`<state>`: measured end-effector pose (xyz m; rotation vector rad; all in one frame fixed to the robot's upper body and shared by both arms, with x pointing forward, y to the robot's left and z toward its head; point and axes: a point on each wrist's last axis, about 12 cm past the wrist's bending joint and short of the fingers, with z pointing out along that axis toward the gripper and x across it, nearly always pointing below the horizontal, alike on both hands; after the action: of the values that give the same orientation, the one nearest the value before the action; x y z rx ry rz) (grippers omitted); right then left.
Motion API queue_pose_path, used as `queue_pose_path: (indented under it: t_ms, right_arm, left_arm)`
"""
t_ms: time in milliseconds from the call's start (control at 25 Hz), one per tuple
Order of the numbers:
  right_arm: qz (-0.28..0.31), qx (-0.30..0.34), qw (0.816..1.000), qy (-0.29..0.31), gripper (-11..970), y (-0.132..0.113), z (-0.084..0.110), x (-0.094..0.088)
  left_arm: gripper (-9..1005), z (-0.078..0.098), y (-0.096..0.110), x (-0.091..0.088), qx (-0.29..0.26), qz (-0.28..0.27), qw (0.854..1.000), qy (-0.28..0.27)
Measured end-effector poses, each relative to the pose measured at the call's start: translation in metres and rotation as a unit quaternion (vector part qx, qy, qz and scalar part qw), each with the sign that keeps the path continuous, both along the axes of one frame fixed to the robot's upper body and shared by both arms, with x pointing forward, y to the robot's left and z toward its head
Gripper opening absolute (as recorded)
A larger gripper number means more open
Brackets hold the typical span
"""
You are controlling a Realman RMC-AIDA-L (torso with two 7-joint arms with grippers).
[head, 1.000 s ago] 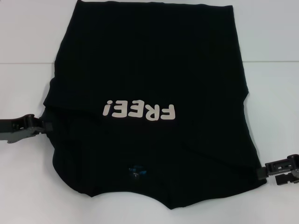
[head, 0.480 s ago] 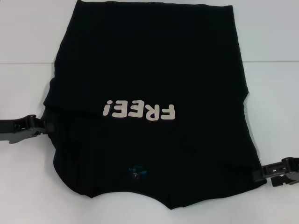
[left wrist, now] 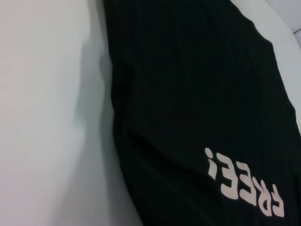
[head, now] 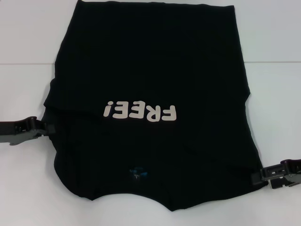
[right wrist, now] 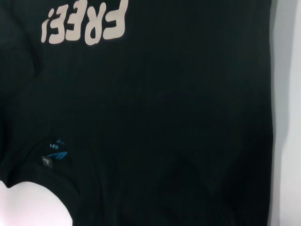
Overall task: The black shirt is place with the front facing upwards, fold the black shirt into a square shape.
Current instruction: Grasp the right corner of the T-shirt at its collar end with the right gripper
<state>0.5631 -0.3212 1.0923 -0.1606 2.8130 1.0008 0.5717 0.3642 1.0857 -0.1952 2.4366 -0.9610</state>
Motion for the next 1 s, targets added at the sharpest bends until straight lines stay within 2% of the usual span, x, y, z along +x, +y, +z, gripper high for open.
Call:
queue_pose_path:
  t_ms: [1000]
  right_arm:
    - [0.005,-0.014,1.000,-0.007,911,0.0065,-0.0016,0.0052]
  left_arm:
    - [36,-0.0014,-0.0011,-0.0009,0.000,-0.002,1.000,0.000]
